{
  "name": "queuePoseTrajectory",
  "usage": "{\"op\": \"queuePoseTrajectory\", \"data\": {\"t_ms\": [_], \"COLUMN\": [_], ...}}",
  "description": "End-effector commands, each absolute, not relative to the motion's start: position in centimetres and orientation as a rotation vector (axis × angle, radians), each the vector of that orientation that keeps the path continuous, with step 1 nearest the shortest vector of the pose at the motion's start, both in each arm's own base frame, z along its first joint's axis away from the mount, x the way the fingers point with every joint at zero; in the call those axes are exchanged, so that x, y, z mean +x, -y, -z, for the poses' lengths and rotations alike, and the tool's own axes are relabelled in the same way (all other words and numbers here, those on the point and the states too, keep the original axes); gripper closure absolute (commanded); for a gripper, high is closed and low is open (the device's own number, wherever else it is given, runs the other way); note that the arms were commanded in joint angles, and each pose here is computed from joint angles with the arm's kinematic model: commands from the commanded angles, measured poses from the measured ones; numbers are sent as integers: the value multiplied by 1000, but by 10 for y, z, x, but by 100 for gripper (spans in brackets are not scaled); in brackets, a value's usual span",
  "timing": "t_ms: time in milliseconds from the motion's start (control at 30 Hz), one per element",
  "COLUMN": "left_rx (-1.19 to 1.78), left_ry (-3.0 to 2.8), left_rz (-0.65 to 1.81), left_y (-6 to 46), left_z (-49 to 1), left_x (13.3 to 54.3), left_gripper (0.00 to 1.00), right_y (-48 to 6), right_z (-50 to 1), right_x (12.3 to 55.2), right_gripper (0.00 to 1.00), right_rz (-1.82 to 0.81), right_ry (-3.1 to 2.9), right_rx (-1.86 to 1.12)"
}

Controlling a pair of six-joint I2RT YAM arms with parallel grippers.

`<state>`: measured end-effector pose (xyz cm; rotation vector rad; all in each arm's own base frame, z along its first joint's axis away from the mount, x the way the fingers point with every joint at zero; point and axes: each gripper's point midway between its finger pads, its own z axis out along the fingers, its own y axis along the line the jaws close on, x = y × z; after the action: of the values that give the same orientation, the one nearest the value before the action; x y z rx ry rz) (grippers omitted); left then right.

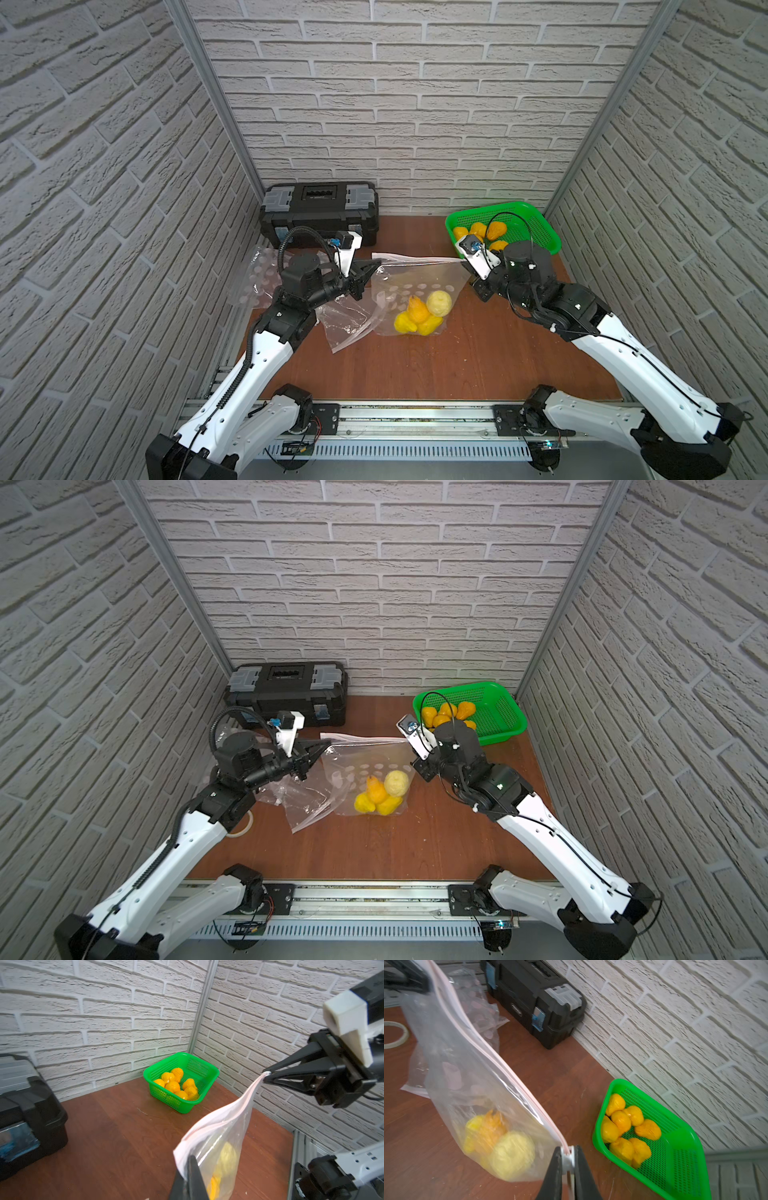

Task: Open the zip-top bag and take out the pear
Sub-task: Unzip the zipper on the zipper food storage bag.

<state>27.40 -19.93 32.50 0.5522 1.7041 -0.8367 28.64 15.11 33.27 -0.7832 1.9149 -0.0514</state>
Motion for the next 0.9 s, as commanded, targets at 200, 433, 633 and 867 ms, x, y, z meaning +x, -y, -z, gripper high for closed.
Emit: {"op": "queuePoseTrajectory", "data": {"t_ms": [200,433,633,867], "left_rx": [458,732,777,881], "left_ry": [-1636,-1589,-1585,-1562], "left_rz": [891,1007,1028,872], "left_y": [201,257,265,250], "left_z": [-325,-324,-327,-362], "left_x": [294,276,273,259], "left_gripper": [100,100,79,47], "right_y": [-111,-194,-207,-210], "right_z": [-365,-375,-365,-340], "right_x": [284,264,260,250], "right_gripper": [97,97,97,97], "right_rz": [86,-360,-402,-410], "right_ry": [-1815,-1630,-1628,-1634], "right_rx": [-538,-832,-926,-1025]}}
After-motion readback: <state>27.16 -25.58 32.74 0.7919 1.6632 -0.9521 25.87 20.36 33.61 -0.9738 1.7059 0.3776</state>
